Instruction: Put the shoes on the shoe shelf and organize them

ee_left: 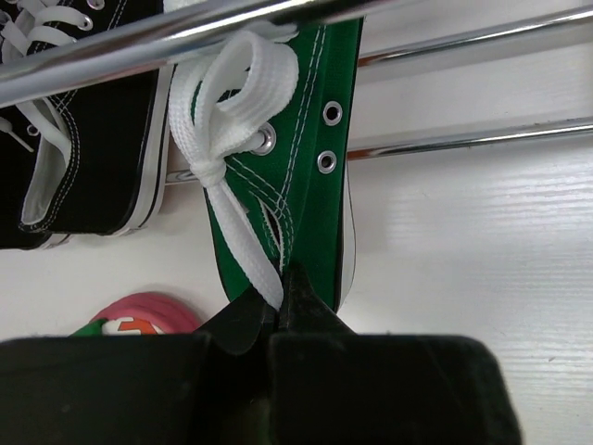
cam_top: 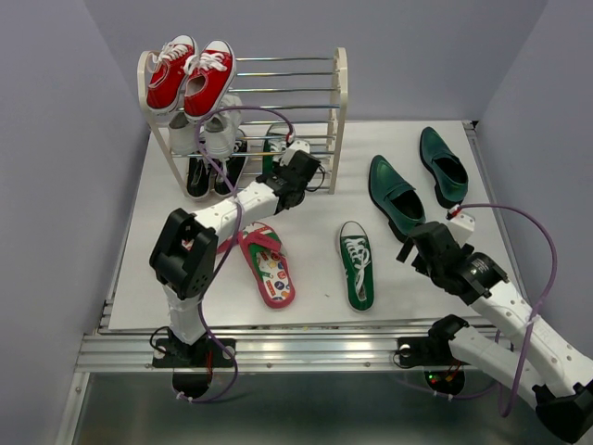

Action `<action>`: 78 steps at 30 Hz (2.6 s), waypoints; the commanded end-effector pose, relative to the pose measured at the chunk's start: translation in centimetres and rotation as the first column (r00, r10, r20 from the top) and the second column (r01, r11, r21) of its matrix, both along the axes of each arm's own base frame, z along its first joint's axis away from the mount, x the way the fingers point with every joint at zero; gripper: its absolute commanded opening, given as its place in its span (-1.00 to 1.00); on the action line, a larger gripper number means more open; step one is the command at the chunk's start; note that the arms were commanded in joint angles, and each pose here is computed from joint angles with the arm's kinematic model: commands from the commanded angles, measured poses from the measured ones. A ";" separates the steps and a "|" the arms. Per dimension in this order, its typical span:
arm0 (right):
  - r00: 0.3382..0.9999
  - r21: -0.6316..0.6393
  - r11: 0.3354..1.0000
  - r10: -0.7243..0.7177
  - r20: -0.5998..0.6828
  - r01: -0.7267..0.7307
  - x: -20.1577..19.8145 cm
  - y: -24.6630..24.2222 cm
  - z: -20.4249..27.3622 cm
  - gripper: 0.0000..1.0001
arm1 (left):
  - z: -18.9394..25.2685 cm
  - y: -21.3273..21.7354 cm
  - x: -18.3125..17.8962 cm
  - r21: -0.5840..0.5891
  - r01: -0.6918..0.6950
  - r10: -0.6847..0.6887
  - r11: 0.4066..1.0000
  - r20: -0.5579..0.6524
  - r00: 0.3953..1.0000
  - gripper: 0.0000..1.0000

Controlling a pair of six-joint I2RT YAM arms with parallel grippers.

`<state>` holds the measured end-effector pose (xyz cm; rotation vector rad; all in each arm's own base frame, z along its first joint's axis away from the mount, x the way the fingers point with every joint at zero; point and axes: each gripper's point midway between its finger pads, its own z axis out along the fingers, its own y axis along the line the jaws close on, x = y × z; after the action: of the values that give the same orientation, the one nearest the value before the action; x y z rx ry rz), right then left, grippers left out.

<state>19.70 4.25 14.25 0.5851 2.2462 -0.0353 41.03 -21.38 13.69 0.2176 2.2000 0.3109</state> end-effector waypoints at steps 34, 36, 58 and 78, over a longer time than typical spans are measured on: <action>0.993 -0.004 1.000 -0.013 0.121 0.014 2.4 0.2 3.5 1.00 | 3.1 5.8 5.6 -0.045 -0.151 0.157 0.988 0.186 0.970 -1.00; 0.993 -0.004 1.000 -0.012 0.119 0.013 2.4 0.2 3.4 1.00 | 2.7 5.8 5.4 -0.043 -0.141 0.146 0.989 0.170 0.975 -1.00; 0.990 -0.009 1.000 -0.025 0.138 0.026 2.6 0.0 3.7 1.00 | 0.0 6.4 6.1 -0.069 -0.177 0.184 0.982 0.126 0.975 -0.67; 0.989 -0.018 0.999 -0.031 0.142 0.034 2.8 -0.1 3.5 1.00 | 1.2 4.4 6.0 -0.140 -0.004 0.027 0.990 0.163 0.986 -1.00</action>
<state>21.38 4.28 16.41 0.5746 2.1725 -0.0414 45.78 -17.03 10.52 0.1485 2.1893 0.2828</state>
